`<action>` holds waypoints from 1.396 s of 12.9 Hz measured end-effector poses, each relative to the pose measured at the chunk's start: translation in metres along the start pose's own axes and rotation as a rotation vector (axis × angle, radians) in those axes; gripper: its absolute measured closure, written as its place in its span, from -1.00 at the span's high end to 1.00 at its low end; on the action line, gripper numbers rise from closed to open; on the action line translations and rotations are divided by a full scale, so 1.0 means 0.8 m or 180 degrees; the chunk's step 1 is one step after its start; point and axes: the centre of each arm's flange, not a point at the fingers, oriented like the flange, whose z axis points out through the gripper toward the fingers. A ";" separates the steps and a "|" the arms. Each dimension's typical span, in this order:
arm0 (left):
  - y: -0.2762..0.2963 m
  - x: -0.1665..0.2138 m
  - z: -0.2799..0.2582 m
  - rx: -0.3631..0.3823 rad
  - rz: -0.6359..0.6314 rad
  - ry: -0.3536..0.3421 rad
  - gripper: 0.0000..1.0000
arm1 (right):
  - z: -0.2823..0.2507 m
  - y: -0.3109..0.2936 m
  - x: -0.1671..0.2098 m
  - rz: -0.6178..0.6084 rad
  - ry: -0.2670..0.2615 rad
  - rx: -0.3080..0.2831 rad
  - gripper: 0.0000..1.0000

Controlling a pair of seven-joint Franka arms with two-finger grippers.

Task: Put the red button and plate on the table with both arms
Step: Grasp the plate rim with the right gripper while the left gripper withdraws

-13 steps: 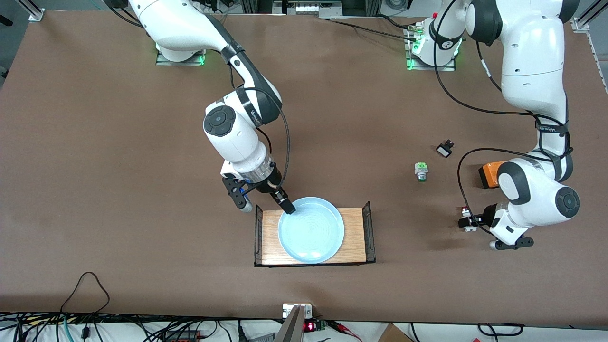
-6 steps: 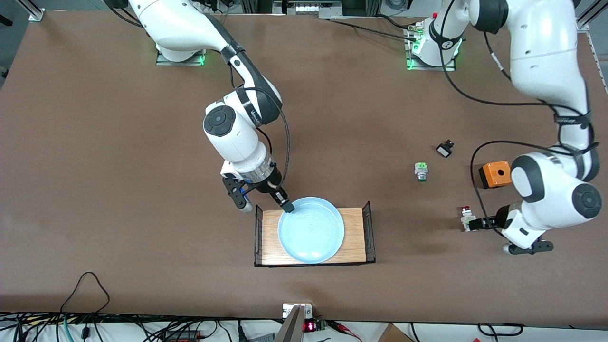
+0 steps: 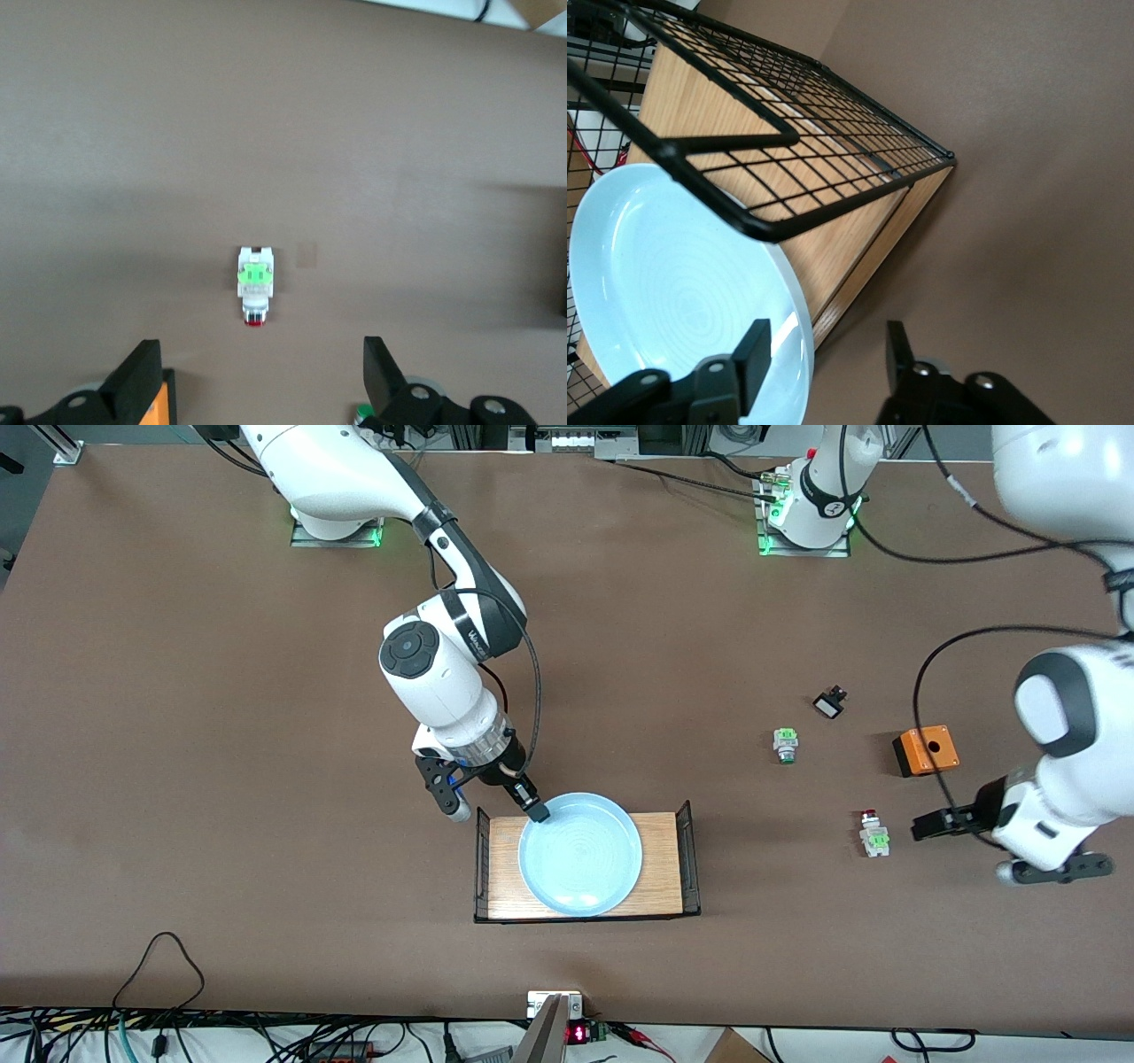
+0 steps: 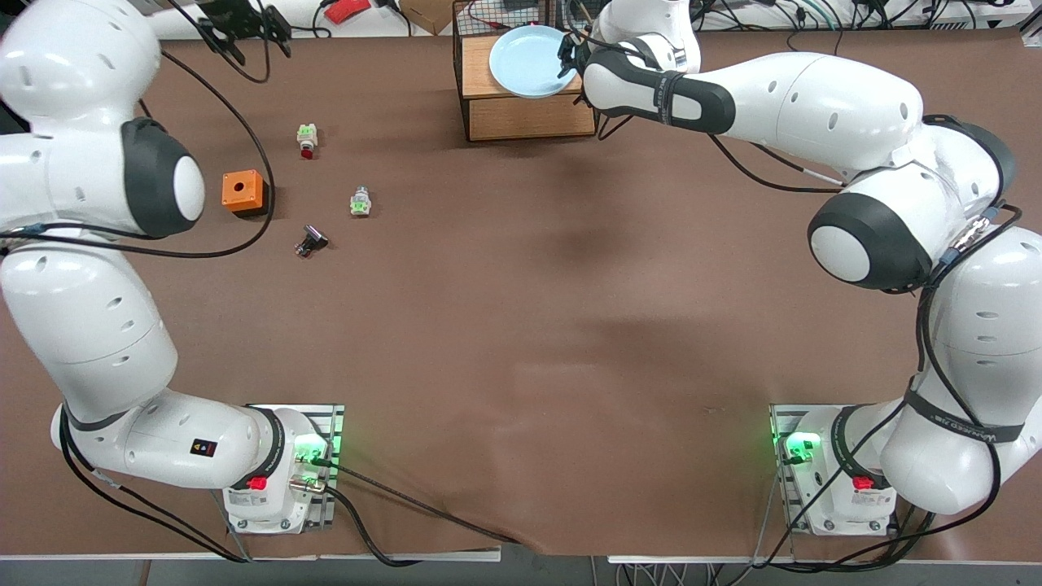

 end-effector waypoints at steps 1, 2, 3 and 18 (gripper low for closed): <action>0.000 -0.007 -0.026 -0.0027 0.0000 0.0004 1.00 | 0.000 0.000 0.000 0.0001 0.0000 0.0000 0.17; -0.001 -0.013 -0.049 -0.0006 0.0007 0.0017 1.00 | 0.001 0.000 0.000 0.0002 0.0000 -0.0002 0.13; -0.004 -0.019 -0.071 0.0064 0.0028 0.0039 1.00 | 0.002 0.001 0.000 0.0003 0.0000 -0.0007 0.12; 0.047 -0.127 -0.260 0.0204 0.0577 0.0039 1.00 | 0.001 -0.003 -0.002 -0.0019 0.0005 0.0024 -0.96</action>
